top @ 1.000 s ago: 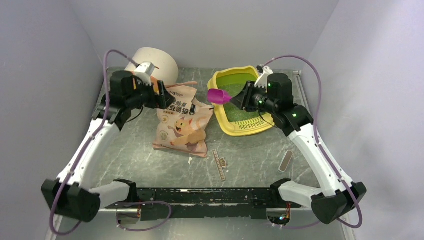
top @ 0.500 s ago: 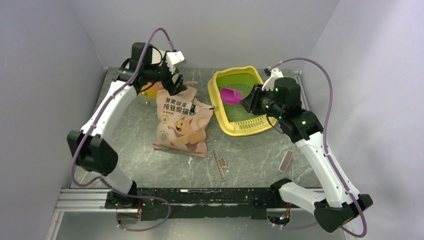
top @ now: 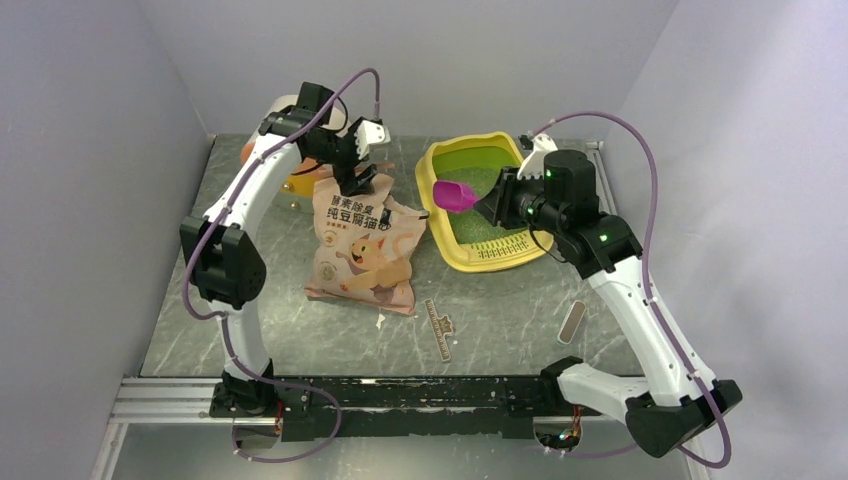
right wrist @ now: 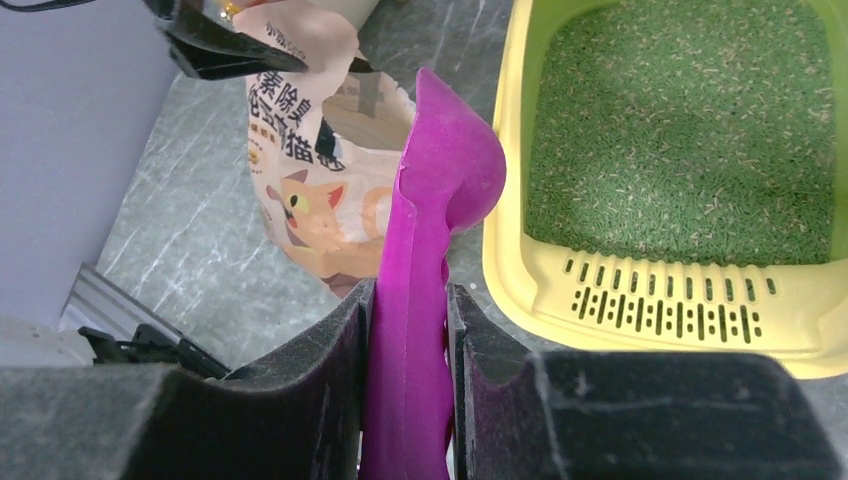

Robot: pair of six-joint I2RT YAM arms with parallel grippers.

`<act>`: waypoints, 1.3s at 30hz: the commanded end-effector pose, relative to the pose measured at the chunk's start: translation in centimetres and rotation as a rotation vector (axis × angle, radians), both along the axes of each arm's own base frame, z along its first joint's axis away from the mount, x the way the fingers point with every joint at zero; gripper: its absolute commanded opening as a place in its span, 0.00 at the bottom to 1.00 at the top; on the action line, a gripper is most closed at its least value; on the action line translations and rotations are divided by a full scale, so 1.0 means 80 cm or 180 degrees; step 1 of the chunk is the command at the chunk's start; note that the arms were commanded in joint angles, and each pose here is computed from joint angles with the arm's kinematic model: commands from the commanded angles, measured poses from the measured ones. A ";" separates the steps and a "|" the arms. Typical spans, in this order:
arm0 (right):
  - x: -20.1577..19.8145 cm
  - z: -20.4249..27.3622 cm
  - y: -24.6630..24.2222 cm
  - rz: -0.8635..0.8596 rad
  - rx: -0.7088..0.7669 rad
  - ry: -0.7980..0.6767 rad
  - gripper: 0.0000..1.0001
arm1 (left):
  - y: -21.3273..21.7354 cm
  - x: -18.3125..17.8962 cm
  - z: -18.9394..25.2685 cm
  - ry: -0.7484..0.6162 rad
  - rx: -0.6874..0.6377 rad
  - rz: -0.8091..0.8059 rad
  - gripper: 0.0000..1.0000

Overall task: Fill the litter box with clean litter
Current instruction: 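Scoop the cat litter from the cat litter bag.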

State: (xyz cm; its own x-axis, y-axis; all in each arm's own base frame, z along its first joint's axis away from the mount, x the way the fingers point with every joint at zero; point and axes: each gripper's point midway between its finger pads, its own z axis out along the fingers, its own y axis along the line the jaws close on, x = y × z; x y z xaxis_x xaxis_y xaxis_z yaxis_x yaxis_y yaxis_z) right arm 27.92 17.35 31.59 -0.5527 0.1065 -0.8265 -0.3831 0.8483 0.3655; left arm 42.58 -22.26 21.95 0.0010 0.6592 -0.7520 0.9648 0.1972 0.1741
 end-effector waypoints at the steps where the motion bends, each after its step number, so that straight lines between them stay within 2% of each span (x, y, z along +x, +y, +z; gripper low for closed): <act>1: 0.002 0.012 0.012 0.0210 0.0011 0.0035 0.00 | -0.008 -0.007 -0.010 0.0051 0.0134 -0.0222 0.86; 3: 0.006 0.004 0.012 0.0191 -0.0072 0.0201 0.00 | -0.009 -0.013 -0.008 0.0096 0.0111 -0.0255 0.82; 6: 0.010 -0.003 0.019 0.0266 -0.0118 0.0407 0.00 | -0.011 -0.035 -0.001 0.0166 0.0046 -0.0421 0.67; 8: 0.008 -0.002 0.028 0.0385 -0.0052 0.0479 0.00 | -0.010 -0.043 0.002 0.0186 0.0033 -0.0430 0.51; 12: 0.003 -0.001 0.044 0.0609 0.0038 0.0661 0.00 | -0.001 -0.055 0.008 0.0180 0.0110 -0.0379 0.12; 13: 0.001 -0.001 0.047 0.0655 0.0051 0.0703 0.00 | 0.001 -0.059 0.012 0.0158 0.0130 -0.0366 0.06; 18: -0.006 0.011 0.054 0.0743 0.0148 0.0755 0.00 | 0.010 -0.090 0.054 -0.0186 0.0047 -0.0309 0.05; 24: -0.028 0.038 0.064 0.0942 0.0349 0.0837 0.00 | 0.019 -0.148 0.090 -0.0582 -0.0138 -0.0254 0.05; 30: -0.059 0.053 0.060 0.1117 0.0328 0.0961 0.00 | 0.024 -0.198 0.085 -0.0597 -0.0276 -0.0226 0.05; 39: -0.100 0.034 0.057 0.1182 0.0202 0.1167 0.00 | 0.012 -0.221 0.071 -0.0492 -0.0340 -0.0222 0.05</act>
State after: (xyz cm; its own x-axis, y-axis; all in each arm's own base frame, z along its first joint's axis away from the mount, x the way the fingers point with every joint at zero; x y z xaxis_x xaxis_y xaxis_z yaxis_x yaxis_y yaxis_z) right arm 22.01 21.84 34.97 -0.7971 -0.0743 -0.5993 -0.4890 0.6618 0.5683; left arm 25.06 -19.97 27.06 0.1408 0.6020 -0.7860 0.9426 0.1613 0.2924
